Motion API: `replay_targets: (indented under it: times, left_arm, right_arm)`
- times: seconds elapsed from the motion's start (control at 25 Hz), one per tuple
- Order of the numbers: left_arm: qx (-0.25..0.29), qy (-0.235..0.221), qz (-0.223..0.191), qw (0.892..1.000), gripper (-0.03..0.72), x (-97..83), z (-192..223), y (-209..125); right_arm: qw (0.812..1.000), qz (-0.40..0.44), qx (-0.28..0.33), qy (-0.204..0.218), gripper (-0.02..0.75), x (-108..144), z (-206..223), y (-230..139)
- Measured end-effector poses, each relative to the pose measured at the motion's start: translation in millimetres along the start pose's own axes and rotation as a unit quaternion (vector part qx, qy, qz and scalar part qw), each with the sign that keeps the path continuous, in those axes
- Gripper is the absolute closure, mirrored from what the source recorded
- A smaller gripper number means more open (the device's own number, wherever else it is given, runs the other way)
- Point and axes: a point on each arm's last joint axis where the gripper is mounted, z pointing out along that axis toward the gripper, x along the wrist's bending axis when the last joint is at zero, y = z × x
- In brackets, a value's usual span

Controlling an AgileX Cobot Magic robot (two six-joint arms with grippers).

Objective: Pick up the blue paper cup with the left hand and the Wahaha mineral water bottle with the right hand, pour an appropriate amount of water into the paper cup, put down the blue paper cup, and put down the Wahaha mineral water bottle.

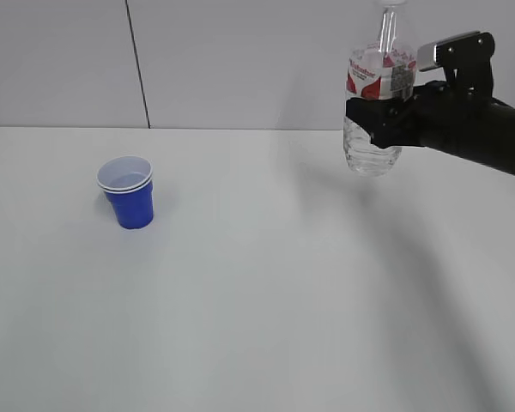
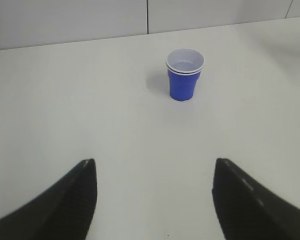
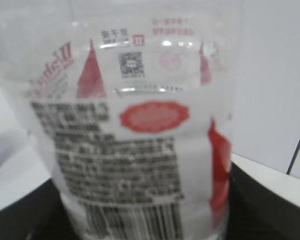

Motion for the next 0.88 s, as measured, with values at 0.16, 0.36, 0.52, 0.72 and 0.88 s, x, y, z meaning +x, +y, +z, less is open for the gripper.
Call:
replay_targets:
  times: [0.16,0.36,0.52,0.72,0.88]
  left_arm:
    - [-0.013,-0.014,-0.01,1.0,0.17,-0.9,-14.0,-8.8]
    - [-0.027,-0.02,-0.012,0.999,0.225,-1.1,-21.1,-11.7]
    - [-0.016,-0.035,-0.024,0.999,0.252,-3.5,-24.5,-12.6]
    - [0.051,-0.036,-0.018,0.998,0.261,-3.8,-30.5,-22.6]
    - [0.065,-0.033,-0.014,0.997,0.262,-3.0,-32.8,-27.2]
  right_arm:
    - [1.0,0.001,-0.001,0.0,0.256,0.0,0.0,0.2]
    - [1.0,0.001,-0.002,0.0,0.256,0.0,0.0,0.3]
    - [1.0,0.001,-0.003,0.0,0.256,0.0,0.0,0.6]
    - [1.0,0.001,-0.003,0.0,0.256,0.0,0.0,0.6]
    - [1.0,0.001,-0.004,0.0,0.256,0.1,0.0,0.7]
